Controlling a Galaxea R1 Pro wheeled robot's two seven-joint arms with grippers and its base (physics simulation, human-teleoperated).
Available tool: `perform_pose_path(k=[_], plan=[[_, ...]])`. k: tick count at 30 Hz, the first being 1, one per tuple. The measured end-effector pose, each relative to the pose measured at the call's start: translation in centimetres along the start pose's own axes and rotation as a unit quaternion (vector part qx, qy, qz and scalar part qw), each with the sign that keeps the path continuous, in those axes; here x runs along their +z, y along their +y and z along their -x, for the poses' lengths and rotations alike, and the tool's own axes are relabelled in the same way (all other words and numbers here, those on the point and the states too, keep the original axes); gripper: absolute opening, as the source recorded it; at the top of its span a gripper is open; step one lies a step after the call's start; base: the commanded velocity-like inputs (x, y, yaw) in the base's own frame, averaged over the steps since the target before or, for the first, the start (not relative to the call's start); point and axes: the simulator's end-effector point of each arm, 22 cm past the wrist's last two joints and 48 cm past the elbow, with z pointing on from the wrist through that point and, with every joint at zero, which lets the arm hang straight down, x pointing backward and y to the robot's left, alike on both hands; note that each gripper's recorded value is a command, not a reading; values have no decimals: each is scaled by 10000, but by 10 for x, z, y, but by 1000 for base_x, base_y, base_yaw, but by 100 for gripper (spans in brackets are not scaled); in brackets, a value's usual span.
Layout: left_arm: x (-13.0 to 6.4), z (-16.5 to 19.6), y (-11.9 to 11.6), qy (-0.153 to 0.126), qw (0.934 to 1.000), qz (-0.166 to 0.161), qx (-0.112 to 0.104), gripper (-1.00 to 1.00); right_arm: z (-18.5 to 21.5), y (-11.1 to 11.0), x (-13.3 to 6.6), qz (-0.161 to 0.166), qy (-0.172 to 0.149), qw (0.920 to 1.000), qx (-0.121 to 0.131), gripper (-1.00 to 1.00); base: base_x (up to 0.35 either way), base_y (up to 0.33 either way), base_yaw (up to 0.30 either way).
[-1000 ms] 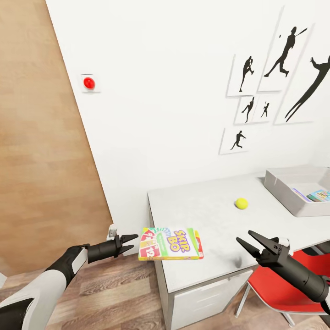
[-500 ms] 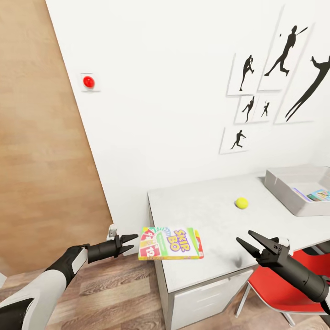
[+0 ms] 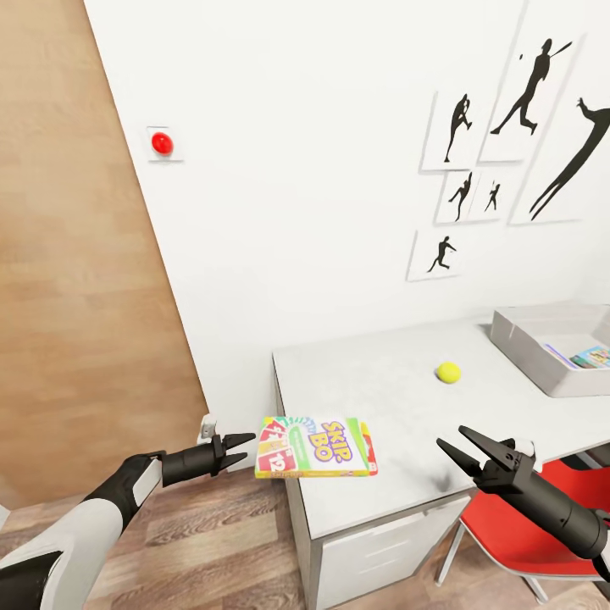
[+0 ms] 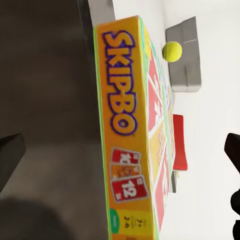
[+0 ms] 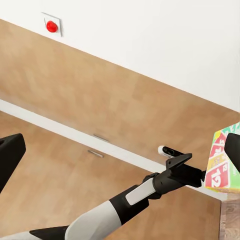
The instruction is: Put all the toys in the child's room - the three board games (two on the bed and one on the table), the two jigsaw puzzles on the table, and the tennis ball on the table - inside the toy box on the table in the child's room.
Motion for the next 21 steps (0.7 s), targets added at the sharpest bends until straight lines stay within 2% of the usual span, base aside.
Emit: perform_pose_path(k=[9, 15, 21], plan=[[0, 0, 0, 2, 10000, 2, 1, 100, 0, 0, 0, 0, -2, 10000, 2, 100, 0, -9, 0], [0, 0, 0, 3, 10000, 3, 0, 100, 0, 0, 0, 2, -1, 10000, -1, 100, 0, -178, 0], [0, 0, 0, 1, 10000, 2, 4, 100, 0, 0, 0, 2, -2, 10000, 3, 100, 0, -52, 0]])
